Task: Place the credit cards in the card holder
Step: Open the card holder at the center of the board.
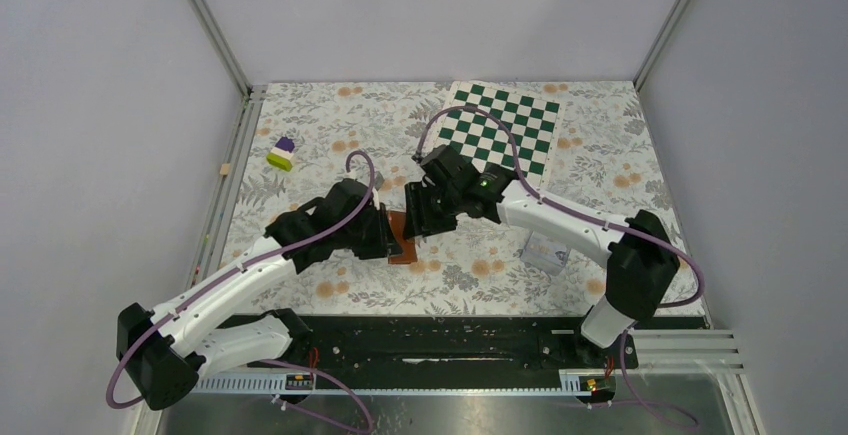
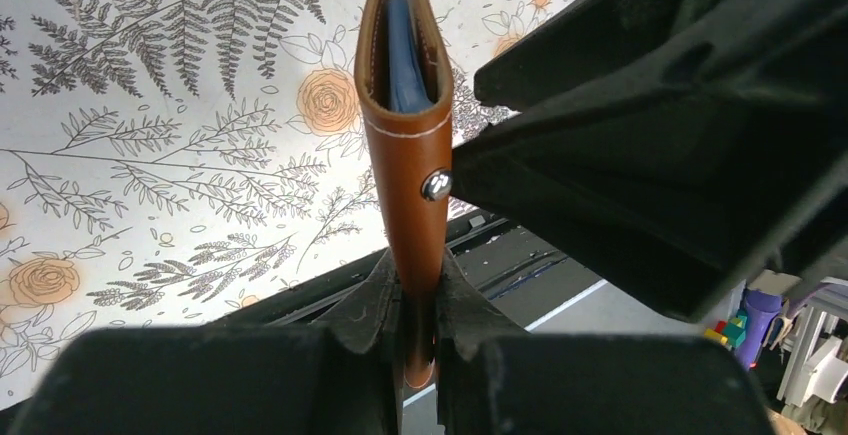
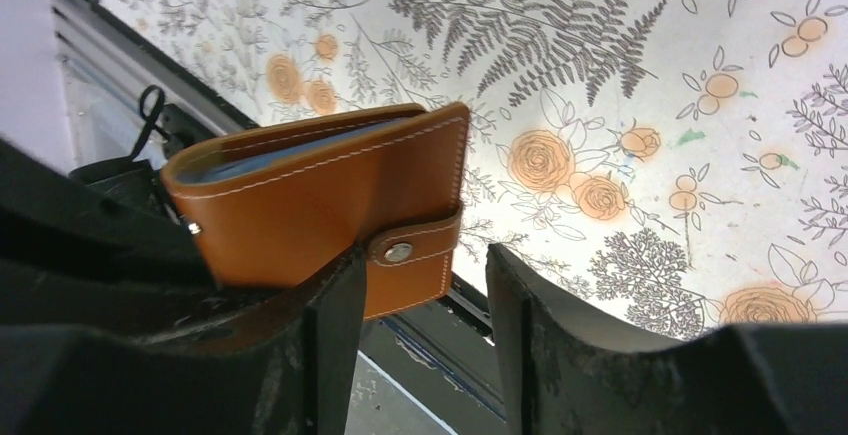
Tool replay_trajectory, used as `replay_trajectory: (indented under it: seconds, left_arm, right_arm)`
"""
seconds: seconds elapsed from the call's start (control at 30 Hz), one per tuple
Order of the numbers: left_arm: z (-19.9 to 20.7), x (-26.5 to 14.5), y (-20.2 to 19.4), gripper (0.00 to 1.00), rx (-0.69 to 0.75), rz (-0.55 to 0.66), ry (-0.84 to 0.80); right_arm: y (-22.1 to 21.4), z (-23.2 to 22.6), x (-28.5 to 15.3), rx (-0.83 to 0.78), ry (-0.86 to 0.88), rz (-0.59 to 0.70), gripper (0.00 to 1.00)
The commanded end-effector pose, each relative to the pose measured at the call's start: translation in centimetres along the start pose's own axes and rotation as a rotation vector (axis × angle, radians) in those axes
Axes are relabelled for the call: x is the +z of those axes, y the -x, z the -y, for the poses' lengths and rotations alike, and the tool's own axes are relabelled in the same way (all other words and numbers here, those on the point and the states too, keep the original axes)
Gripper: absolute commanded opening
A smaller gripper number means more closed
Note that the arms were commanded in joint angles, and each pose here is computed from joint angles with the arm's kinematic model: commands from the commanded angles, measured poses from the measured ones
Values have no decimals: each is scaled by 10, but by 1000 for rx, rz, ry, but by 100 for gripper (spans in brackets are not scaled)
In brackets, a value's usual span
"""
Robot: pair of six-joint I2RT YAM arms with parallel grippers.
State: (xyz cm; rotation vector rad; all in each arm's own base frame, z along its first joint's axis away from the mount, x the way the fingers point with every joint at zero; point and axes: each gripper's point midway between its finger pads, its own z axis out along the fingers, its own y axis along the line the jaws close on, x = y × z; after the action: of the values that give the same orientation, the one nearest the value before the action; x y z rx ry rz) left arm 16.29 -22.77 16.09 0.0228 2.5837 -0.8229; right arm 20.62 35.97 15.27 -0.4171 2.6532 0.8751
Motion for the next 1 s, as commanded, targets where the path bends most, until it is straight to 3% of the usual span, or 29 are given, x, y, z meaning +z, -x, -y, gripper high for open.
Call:
replay_trajectory:
  seconds: [0.0,0.3,0.4,0.63,0.77,0.97]
  left_arm:
    - [26,-12,22,0,7,74,-74]
    - [34,-22,26,0,2,99,-106]
    - [37,-26,27,0,-3,106,-121]
    - [44,-27,23,0,-15,102,-177]
    - [38,-23,19,0,-36,96,-163]
    - [28,-9,12,0,-113,70,-121]
  right_arm:
    - [3,4,6,-29,-87,20,51]
    - [1,52,8,-94,-393,20,37]
    - [3,68,0,-130,-486,23,26]
    - [8,80,-18,-124,-539,43,26]
    - [9,81,-33,-57,-421,55,31]
    - [12,62,-56,-11,-170,150,75]
